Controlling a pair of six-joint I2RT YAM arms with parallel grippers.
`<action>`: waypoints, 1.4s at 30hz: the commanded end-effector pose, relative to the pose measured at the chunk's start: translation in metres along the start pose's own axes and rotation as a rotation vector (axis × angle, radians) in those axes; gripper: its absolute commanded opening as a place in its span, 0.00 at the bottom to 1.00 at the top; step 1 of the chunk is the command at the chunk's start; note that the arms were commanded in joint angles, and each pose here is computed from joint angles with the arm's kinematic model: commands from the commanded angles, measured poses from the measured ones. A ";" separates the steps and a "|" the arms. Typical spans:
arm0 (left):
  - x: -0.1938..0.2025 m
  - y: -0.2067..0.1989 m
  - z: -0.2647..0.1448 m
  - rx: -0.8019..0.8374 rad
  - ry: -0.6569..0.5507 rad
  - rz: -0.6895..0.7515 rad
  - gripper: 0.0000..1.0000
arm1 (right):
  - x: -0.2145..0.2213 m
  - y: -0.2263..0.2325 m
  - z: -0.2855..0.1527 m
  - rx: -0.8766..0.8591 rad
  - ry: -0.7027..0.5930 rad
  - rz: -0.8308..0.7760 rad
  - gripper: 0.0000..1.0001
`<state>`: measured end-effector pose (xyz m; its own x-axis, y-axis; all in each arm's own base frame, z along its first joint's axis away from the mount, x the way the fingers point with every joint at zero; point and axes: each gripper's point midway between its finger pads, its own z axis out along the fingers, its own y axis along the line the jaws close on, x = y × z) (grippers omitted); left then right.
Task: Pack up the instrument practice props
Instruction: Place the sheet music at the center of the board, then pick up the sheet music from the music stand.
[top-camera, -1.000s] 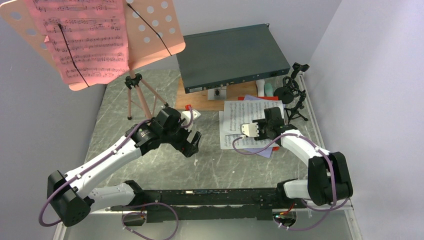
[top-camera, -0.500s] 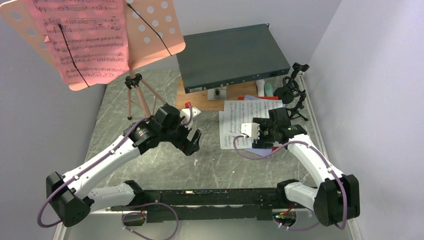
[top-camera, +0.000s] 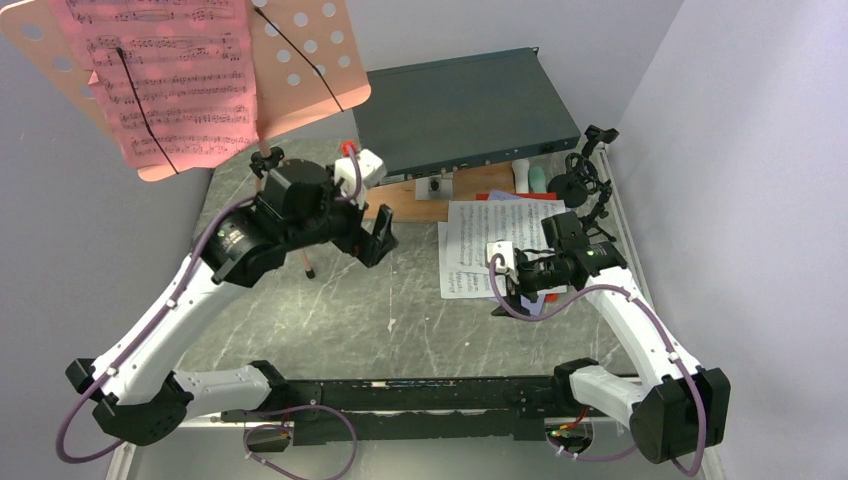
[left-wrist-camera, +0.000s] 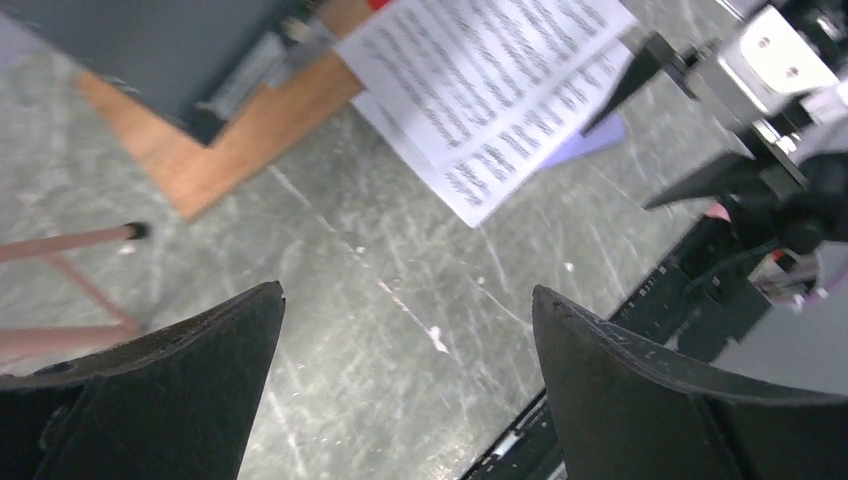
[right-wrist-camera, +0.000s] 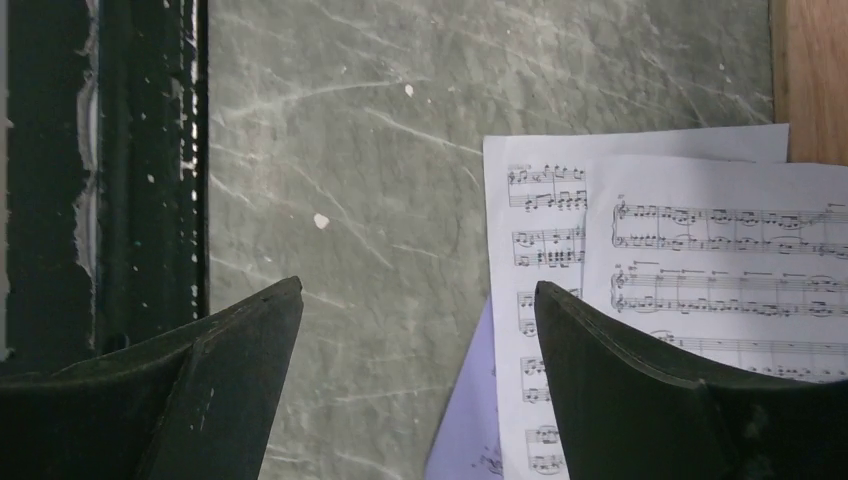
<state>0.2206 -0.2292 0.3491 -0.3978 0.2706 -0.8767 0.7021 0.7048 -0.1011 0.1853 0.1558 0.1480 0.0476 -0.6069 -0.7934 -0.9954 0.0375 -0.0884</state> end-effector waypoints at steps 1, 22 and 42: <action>-0.016 0.043 -0.023 -0.274 0.050 -0.036 0.99 | -0.013 0.014 0.000 -0.033 -0.137 0.046 0.90; -0.110 0.143 -0.127 -1.016 -0.187 0.019 0.79 | -0.003 0.011 0.001 0.005 -0.137 0.052 0.92; -0.131 0.199 -0.131 -1.330 -0.221 0.072 0.66 | -0.001 0.011 0.002 0.007 -0.133 0.058 0.93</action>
<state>0.3329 -0.0524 0.4932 -0.2382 0.3657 -0.8998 -0.3617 0.8264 0.4316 0.1739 0.1549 0.1426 -0.0218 -0.5208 -0.8534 -0.9962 0.0833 -0.0254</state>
